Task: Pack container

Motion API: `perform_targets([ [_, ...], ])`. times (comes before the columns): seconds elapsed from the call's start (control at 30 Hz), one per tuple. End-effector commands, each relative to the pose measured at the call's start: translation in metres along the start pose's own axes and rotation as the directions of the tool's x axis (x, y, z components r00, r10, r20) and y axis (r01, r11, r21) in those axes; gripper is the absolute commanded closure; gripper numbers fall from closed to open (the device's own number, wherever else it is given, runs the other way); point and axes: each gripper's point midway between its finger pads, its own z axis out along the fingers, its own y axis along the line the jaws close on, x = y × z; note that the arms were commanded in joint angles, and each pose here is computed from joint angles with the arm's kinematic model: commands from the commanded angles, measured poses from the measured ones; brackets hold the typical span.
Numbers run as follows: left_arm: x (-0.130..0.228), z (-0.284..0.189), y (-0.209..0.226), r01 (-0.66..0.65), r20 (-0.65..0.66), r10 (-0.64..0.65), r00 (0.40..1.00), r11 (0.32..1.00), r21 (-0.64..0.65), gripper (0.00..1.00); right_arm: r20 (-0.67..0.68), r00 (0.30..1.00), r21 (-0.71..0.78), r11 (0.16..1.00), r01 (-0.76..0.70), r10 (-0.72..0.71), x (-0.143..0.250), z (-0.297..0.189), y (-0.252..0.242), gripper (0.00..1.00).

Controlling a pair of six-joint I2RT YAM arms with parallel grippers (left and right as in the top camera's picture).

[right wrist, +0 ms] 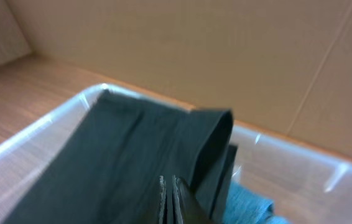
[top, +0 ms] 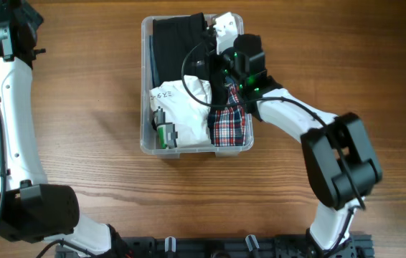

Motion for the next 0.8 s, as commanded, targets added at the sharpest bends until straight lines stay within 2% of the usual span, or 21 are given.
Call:
perform_targets([
  [0.0,-0.001,0.003,0.004,-0.011,0.005,0.011,1.000,1.000,-0.021,0.00,-0.040,0.999,-0.042,0.999,0.004,-0.006,0.029,0.012,0.007,0.96],
  [0.3,-0.001,0.003,0.004,-0.011,0.005,0.011,1.000,1.000,-0.021,0.00,-0.175,0.985,-0.038,0.999,-0.021,0.014,0.090,0.022,0.005,0.96],
  [0.77,-0.001,0.003,0.004,-0.011,0.005,0.011,1.000,1.000,-0.021,0.00,-0.295,0.955,-0.030,0.998,-0.046,0.035,0.128,0.018,0.006,0.96],
])
